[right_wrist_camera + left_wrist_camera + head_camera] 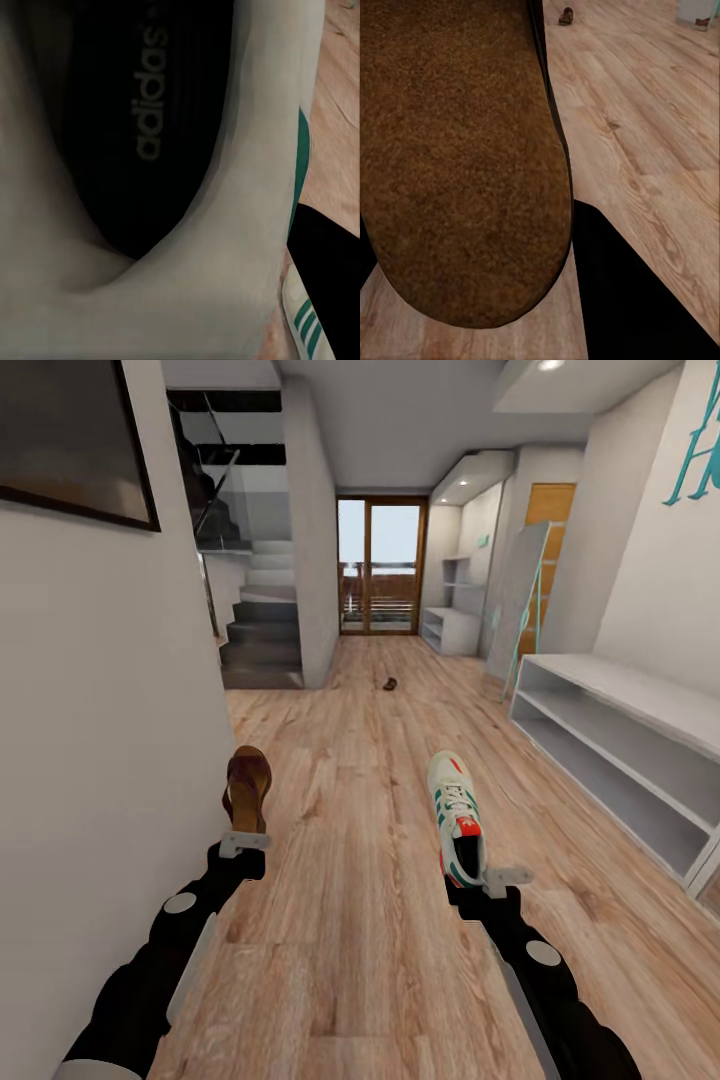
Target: Pick up the two gym shoes and the two sandals from the corridor floor and place them onto the hallstand (shoe rack) in the corridor, making sure they are on the rack and not on the floor. Arrange them so the two gym shoes are next to each other and the two sandals are next to each other.
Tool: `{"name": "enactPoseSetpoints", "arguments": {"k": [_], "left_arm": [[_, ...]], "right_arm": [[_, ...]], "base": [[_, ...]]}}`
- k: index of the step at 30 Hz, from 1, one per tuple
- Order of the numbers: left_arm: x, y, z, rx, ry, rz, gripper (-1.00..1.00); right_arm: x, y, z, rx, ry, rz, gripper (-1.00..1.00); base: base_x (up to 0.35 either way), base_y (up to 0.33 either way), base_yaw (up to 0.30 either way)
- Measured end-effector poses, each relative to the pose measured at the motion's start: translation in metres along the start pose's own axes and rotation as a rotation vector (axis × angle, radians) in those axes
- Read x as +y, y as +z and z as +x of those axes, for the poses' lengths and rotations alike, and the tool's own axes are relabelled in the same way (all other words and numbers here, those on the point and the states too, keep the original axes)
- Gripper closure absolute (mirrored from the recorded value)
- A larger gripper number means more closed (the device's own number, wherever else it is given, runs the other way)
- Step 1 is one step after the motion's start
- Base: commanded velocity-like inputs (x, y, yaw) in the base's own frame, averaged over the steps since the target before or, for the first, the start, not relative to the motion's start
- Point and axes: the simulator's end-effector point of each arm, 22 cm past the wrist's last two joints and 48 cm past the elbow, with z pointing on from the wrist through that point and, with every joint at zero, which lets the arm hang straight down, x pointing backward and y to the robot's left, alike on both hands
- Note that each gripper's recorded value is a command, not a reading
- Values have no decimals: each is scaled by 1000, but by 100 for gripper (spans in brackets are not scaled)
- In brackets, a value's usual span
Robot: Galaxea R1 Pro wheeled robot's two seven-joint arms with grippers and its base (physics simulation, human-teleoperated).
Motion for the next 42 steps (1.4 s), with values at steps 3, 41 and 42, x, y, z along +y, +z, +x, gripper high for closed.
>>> {"name": "enactPoseSetpoints", "arguments": {"k": [3,41,42], "left_arm": [[-2,0,0,0,-3,2,100],[-13,1,1,2,11,23,100],[-13,1,1,1,11,23,100]], "right_arm": [[0,0,0,0,0,0,100],[0,0,0,0,-1,1,100],[0,0,0,0,-1,1,100]], "base": [[309,148,0],[343,27,0],[347,0,0]]}}
